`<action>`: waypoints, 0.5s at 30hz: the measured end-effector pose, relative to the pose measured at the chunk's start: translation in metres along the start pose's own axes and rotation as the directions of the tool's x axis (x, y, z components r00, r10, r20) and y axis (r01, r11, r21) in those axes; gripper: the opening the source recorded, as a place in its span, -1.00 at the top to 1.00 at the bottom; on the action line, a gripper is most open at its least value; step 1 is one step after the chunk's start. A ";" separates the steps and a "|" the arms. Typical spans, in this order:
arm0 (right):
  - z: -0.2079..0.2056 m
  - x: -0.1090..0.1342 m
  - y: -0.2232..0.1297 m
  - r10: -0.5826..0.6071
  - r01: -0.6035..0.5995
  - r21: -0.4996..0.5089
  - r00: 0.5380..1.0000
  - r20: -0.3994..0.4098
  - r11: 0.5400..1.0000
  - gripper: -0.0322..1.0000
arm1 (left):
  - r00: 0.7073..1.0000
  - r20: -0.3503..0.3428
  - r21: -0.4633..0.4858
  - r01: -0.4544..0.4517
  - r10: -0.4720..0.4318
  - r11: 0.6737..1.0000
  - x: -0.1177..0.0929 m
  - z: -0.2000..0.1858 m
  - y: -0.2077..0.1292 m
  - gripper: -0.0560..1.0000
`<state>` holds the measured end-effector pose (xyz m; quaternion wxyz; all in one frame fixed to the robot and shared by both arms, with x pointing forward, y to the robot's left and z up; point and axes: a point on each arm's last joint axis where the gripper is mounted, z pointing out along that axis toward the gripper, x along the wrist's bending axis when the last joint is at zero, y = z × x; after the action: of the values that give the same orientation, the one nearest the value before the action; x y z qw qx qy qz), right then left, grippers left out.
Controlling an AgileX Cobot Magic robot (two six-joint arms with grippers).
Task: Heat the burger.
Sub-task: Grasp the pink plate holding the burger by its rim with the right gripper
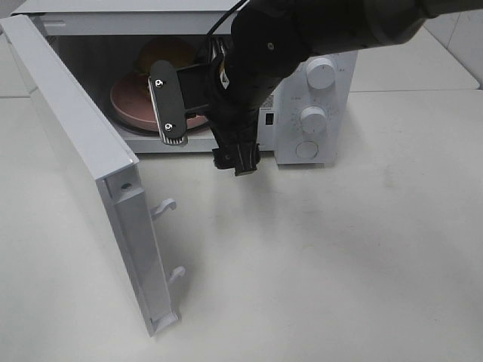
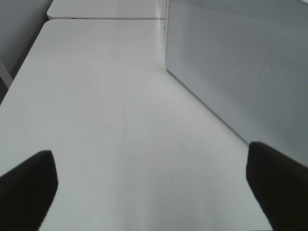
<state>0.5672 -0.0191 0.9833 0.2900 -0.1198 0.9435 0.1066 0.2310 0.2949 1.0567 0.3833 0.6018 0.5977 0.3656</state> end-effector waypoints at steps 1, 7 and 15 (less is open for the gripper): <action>0.000 0.000 0.000 0.000 0.000 0.000 1.000 0.000 1.000 -0.87 | 1.000 0.000 0.000 0.000 0.000 1.000 0.000 0.000 0.000 -0.98; 0.020 -0.008 0.007 0.002 -0.002 -0.003 1.000 0.007 1.000 -0.86 | 1.000 0.000 0.000 0.000 0.000 1.000 0.000 0.000 0.000 -0.98; 0.045 -0.019 0.010 0.011 -0.011 0.000 1.000 0.019 1.000 -0.86 | 1.000 0.000 0.000 0.000 0.000 1.000 0.000 0.000 0.000 -0.98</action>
<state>0.6027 0.0058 0.9590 0.2984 -0.1137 0.9414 0.1092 0.2310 0.2949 1.0567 0.3833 0.6018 0.5977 0.3656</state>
